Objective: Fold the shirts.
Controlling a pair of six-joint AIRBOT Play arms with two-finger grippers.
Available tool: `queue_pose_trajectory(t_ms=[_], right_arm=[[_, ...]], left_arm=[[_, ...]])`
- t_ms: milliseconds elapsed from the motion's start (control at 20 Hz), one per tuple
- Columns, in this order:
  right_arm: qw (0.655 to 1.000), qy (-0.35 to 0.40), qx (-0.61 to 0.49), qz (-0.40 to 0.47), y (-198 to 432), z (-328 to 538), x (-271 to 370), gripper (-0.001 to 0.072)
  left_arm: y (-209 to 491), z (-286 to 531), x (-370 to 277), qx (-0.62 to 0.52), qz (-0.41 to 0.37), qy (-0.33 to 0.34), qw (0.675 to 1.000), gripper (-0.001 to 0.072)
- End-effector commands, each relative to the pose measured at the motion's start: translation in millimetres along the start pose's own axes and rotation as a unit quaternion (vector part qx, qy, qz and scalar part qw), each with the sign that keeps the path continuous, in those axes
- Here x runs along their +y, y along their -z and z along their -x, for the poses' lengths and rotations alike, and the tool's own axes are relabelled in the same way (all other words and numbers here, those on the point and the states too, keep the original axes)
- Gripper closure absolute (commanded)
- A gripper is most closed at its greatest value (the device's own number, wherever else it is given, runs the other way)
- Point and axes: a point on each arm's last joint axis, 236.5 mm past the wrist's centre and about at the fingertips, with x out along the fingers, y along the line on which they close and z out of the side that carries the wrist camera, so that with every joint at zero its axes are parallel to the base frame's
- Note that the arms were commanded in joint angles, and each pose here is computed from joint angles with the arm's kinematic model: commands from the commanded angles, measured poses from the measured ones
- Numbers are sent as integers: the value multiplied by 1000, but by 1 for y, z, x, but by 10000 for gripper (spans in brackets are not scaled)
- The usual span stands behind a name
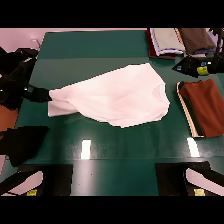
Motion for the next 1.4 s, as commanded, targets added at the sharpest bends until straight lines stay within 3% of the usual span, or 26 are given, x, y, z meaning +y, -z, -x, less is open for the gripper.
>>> queue_pose_trajectory(t_ms=[0, 150, 500, 850, 1100, 1300, 1350], right_arm=[[1000, 1, -9, 3, -3, 5, 2, 304], [1000, 0, -5, 3, -1, 5, 2, 303], [1000, -1, -1, 4, 1, 5, 3, 303], [1000, -2, -1, 3, 1, 5, 3, 304], [1000, -5, 3, 7, 3, 3, 7, 303], [1000, -6, 6, 7, 5, 4, 8, 303], [1000, -6, 7, 7, 5, 4, 8, 303]], left_arm=[[-5, 4, 28, -29, 36, -43, 998, 108], [12, -16, 44, 12, 47, -60, 997, 110], [119, -70, 31, 154, 113, -20, 981, 110], [162, -99, 3, 146, 168, 26, 975, 110], [142, -108, -6, 98, 196, 53, 974, 110], [145, -114, -29, 113, 153, 63, 980, 114], [145, -115, -33, 115, 145, 64, 981, 349]])
